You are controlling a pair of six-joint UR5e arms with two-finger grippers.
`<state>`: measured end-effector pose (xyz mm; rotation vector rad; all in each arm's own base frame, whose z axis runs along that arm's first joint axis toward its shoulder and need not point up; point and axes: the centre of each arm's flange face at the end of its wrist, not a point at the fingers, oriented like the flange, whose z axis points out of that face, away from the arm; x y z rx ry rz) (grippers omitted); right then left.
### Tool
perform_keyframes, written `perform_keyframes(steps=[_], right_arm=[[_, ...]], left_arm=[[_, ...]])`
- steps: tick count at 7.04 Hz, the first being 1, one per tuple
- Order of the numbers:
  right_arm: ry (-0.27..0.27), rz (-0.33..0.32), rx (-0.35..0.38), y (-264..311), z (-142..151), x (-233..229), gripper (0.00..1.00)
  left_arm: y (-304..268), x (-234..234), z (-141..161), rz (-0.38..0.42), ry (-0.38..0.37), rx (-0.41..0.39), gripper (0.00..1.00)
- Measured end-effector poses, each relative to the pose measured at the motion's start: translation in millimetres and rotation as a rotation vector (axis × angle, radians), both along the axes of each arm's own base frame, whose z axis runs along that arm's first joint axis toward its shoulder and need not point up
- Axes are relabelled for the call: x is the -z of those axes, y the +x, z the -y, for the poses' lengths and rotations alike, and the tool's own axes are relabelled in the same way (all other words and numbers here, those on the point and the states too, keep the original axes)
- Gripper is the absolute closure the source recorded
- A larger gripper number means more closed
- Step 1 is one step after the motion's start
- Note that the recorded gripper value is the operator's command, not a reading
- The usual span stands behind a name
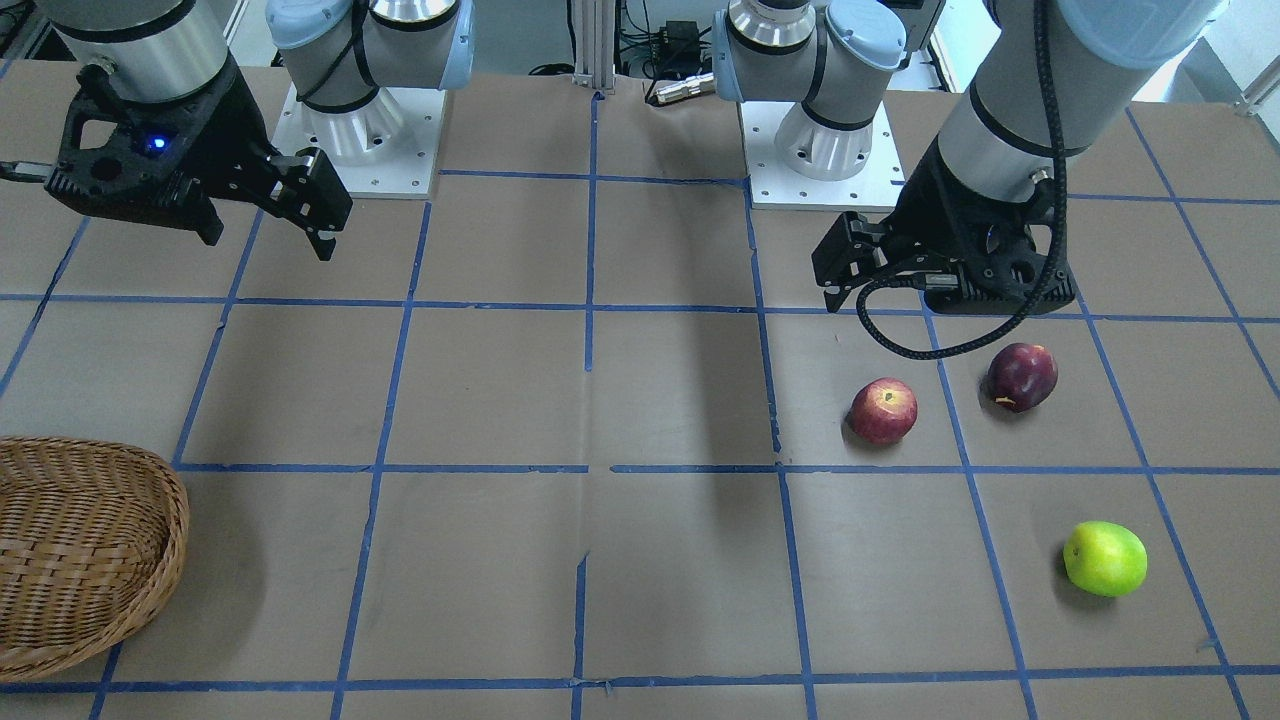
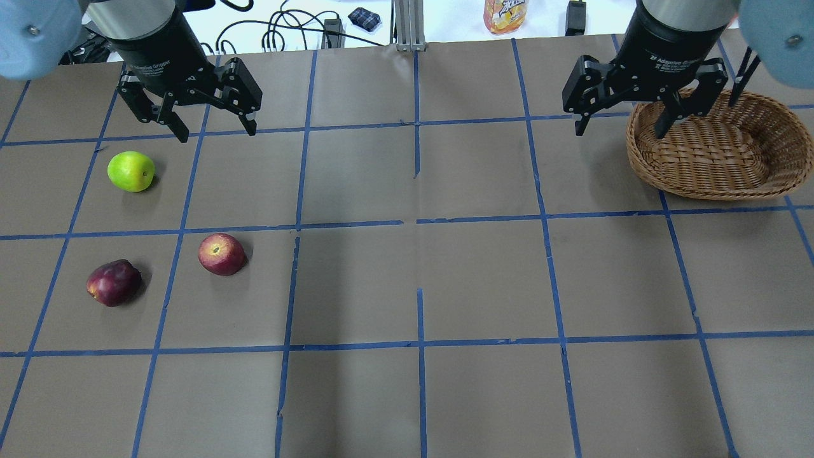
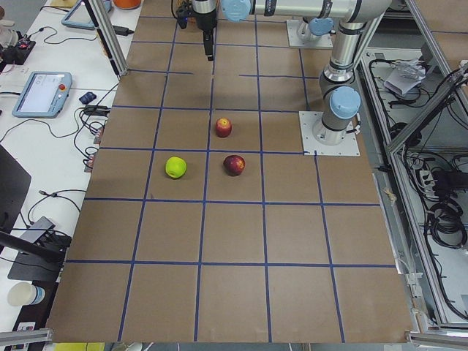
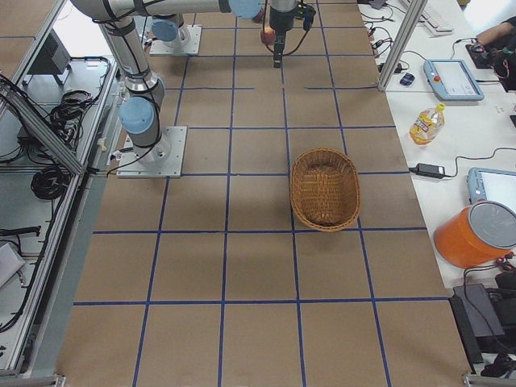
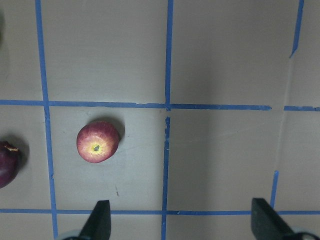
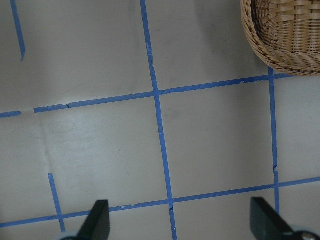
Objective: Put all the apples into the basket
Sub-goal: 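Move the left gripper down toward the red apple, then close the left gripper around the red apple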
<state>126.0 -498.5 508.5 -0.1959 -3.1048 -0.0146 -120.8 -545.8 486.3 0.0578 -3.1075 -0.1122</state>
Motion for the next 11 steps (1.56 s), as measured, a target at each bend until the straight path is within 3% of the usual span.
perform_keyframes(steps=[5, 8, 11], right_arm=[[0.000, -0.002, 0.003, 0, -1, -1, 0.00], [-0.002, -0.002, 0.005, 0, -1, -1, 0.00], [-0.002, -0.003, 0.005, 0, -2, -2, 0.00]], left_arm=[[11, 15, -3, -0.005, 0.031, 0.009, 0.00], [87, 100, -13, -0.047, 0.111, 0.075, 0.00], [140, 223, -34, -0.046, 0.032, 0.107, 0.00]])
